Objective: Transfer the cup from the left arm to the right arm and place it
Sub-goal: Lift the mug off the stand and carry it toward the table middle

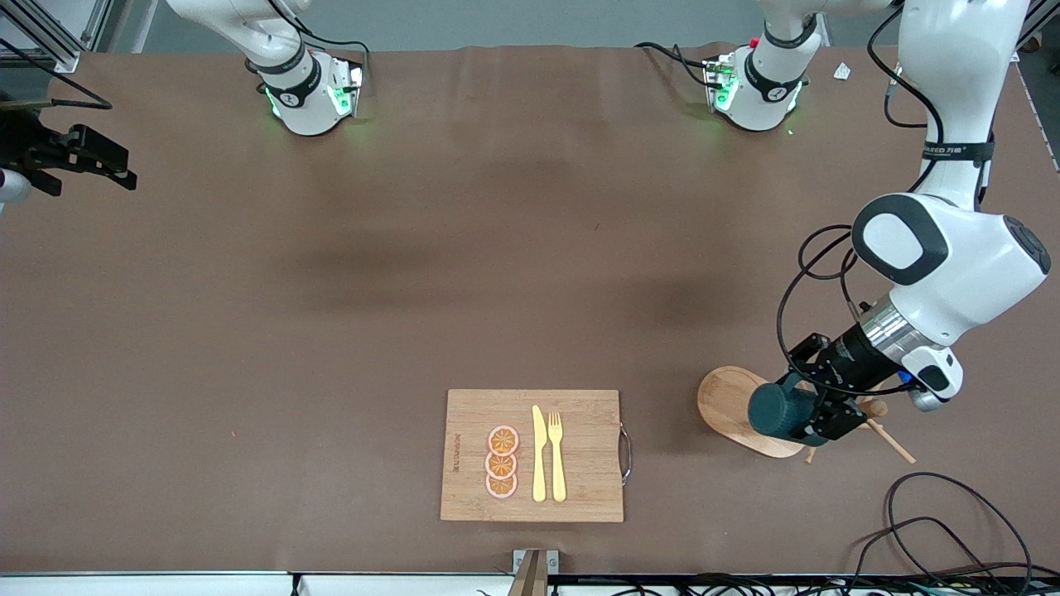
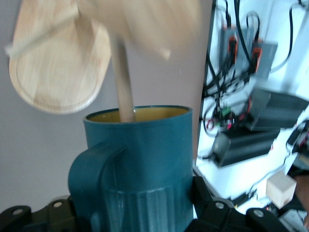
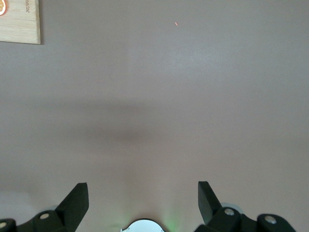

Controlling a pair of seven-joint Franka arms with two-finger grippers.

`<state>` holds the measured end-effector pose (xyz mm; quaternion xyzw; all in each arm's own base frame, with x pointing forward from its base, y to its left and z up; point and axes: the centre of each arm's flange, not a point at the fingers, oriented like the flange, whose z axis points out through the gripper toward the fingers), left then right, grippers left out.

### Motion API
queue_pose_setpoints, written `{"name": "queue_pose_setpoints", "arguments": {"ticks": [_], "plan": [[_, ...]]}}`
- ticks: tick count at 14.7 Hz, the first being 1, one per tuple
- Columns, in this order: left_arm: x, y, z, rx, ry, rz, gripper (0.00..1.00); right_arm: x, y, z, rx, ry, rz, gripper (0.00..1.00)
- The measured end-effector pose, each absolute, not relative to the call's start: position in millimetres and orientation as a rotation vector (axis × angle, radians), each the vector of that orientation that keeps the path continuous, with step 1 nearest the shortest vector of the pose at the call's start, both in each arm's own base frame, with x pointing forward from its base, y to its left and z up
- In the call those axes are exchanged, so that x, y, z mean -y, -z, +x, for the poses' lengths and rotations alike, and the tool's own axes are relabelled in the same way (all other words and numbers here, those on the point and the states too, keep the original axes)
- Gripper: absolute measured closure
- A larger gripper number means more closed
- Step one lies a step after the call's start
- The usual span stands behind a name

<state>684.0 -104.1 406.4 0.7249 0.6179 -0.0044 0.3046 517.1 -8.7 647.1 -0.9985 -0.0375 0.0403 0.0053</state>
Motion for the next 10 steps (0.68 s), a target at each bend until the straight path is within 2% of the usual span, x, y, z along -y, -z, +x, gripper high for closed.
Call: {"name": "queue_pose_setpoints", "arguments": {"ticks": [4,10], "plan": [[164,-435,677,-1.461,-0.070,2.210,0.15,9,-647,517,0.116,-0.126,-3.126,0.00],[299,-448,636,-1.074,-0.237,2.637,0.15,8,-647,517,0.118,-0.126,-3.126,0.00]]}}
